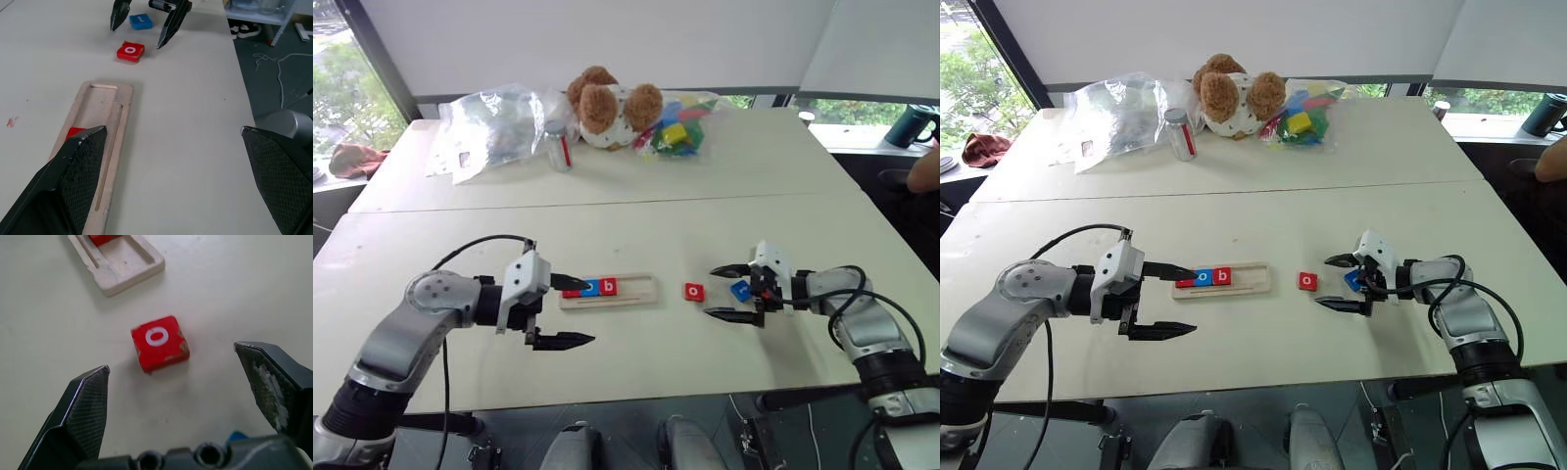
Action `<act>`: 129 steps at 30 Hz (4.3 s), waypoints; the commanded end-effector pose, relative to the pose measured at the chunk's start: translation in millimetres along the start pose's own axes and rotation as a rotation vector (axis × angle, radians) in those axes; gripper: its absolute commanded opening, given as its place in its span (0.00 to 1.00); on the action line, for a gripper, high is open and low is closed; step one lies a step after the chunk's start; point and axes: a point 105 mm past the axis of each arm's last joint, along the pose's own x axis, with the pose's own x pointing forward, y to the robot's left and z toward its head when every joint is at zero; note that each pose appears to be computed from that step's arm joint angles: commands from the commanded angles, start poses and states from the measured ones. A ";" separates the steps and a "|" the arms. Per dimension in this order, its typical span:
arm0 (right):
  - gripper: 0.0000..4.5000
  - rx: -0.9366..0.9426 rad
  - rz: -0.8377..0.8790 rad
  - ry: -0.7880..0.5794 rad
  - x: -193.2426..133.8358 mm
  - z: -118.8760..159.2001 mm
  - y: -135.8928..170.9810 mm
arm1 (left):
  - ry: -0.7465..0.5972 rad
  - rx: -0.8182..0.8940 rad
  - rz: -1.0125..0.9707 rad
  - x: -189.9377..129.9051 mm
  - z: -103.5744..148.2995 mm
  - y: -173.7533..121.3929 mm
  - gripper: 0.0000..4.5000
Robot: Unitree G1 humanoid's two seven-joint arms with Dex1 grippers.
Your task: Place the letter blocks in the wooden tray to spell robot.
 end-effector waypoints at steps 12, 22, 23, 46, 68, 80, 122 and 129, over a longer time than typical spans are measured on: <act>0.87 -0.054 0.042 -0.021 11.3 4.5 -6.9 | 0.040 0.039 0.039 2.0 -9.2 1.9 1.00; 0.25 -0.058 0.063 -0.050 19.9 18.7 -8.4 | 0.099 0.044 0.119 -16.6 -22.9 19.7 1.00; 0.25 -0.064 0.070 -0.080 23.8 31.9 -10.1 | 0.109 0.041 0.143 -22.1 -24.3 24.3 1.00; 0.25 -0.226 0.355 0.026 101.8 86.7 0.9 | 0.112 -0.011 0.209 -31.1 -37.2 41.1 1.00; 0.25 -0.291 0.335 0.008 121.5 92.8 6.9 | 0.066 -0.013 0.210 -17.3 -29.8 39.0 1.00; 0.80 -0.286 0.299 -0.011 121.1 96.3 4.1 | 0.056 -0.014 0.217 -14.9 -29.4 40.9 1.00; 0.99 -0.410 0.218 -0.025 114.1 109.8 -6.3 | 0.047 -0.005 0.226 -9.3 -30.7 46.1 1.00; 0.99 -0.311 0.062 -0.130 78.3 125.9 -10.7 | 0.056 0.000 0.225 -14.3 -30.2 45.6 1.00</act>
